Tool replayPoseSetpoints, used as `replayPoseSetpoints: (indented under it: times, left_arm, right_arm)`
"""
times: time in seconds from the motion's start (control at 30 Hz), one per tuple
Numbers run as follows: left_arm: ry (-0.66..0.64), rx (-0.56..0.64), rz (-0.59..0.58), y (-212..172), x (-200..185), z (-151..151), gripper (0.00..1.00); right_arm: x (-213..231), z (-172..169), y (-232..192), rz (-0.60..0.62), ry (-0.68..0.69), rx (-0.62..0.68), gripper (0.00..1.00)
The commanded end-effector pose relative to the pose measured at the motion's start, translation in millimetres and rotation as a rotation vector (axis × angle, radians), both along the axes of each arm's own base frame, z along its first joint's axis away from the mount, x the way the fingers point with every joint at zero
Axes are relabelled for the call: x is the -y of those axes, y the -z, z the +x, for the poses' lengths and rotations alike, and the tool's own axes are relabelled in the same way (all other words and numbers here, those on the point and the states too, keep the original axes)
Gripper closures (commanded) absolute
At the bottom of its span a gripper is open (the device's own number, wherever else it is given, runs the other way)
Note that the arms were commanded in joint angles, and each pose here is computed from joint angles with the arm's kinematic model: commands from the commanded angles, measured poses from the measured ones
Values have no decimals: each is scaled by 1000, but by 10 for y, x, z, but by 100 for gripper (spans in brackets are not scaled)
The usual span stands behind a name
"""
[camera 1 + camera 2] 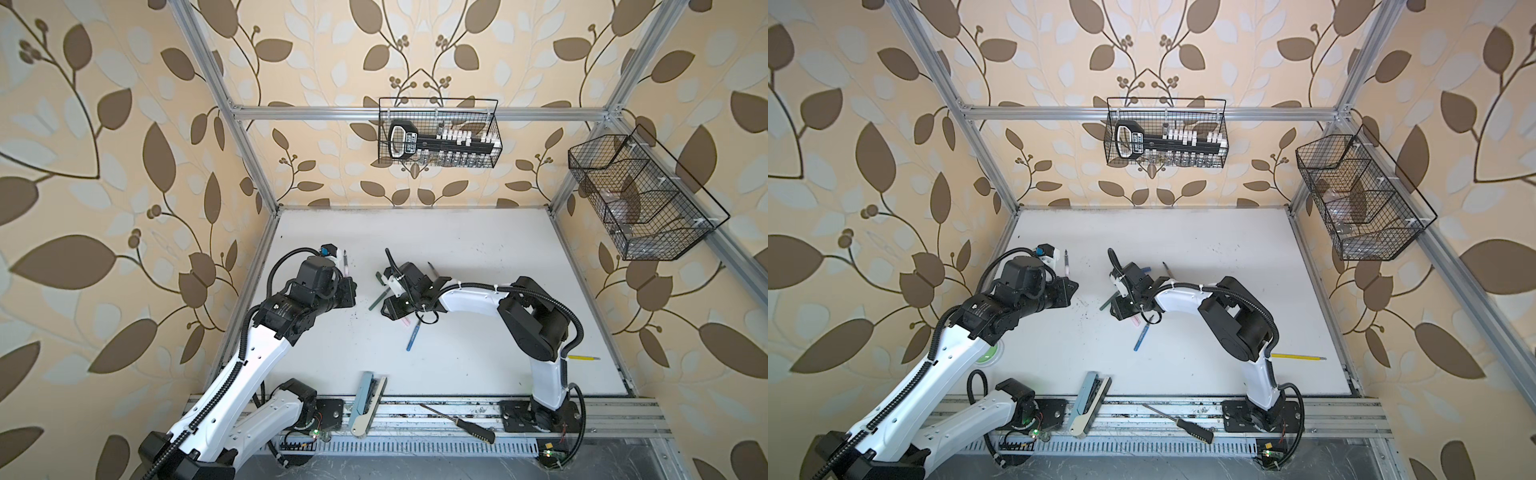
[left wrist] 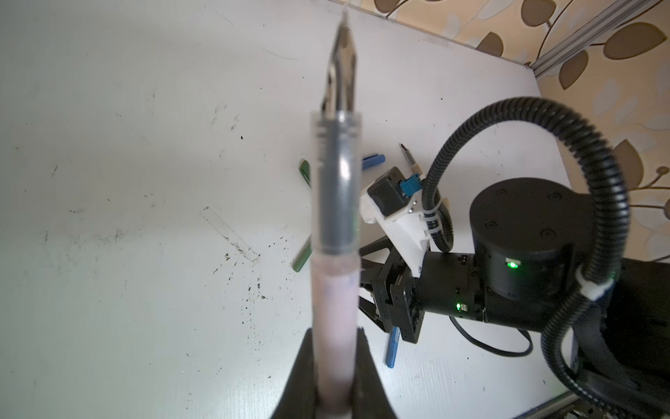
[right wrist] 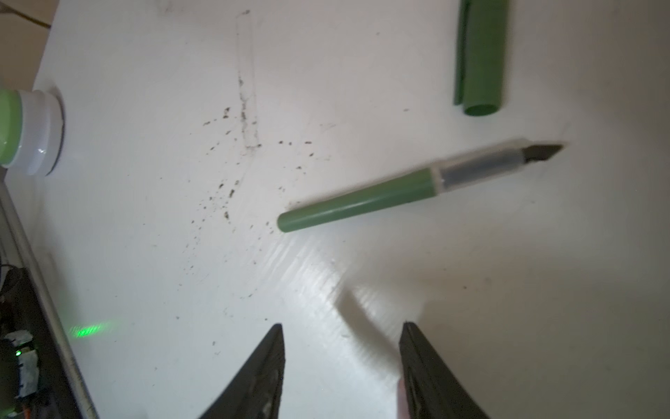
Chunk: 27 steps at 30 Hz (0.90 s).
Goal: Insert the pens into the pen caps
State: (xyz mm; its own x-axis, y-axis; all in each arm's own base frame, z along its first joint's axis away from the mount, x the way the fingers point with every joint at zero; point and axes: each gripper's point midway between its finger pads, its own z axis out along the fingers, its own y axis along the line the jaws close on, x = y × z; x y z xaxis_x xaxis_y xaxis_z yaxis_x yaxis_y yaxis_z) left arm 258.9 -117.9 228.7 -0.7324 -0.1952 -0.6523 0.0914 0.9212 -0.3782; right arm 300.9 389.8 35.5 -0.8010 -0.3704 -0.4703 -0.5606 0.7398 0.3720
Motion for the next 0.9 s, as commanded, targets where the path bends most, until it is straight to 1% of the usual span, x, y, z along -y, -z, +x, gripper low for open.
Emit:
replayPoseSetpoints:
  times: [0.0,0.07,0.13,0.27,0.37,0.5,0.6,0.87]
  left_arm:
    - [1,17,21,-8,-48,-23,89]
    - [1,17,22,-2,-51,-28,88]
    - [2,15,23,15,-49,-27,87]
    - [6,15,24,49,-41,-18,87]
    - [10,19,22,47,-33,-11,87]
    - [14,20,18,46,-23,-13,87]
    - [16,22,17,40,-22,-18,87]
    - [8,21,27,28,-56,-47,87]
  right_arm:
    - [-6,-226,92,-21,-57,-73,48]
    - [36,-274,50,-19,-51,-78,50]
    - [193,-388,101,-43,-37,-99,52]
    - [398,-522,63,-80,-25,-102,52]
    - [487,-562,23,-94,-13,-93,52]
    - [598,-510,55,-123,33,-87,50]
    - [585,-420,75,-91,64,-94,47]
    - [466,-199,58,-23,108,-89,47]
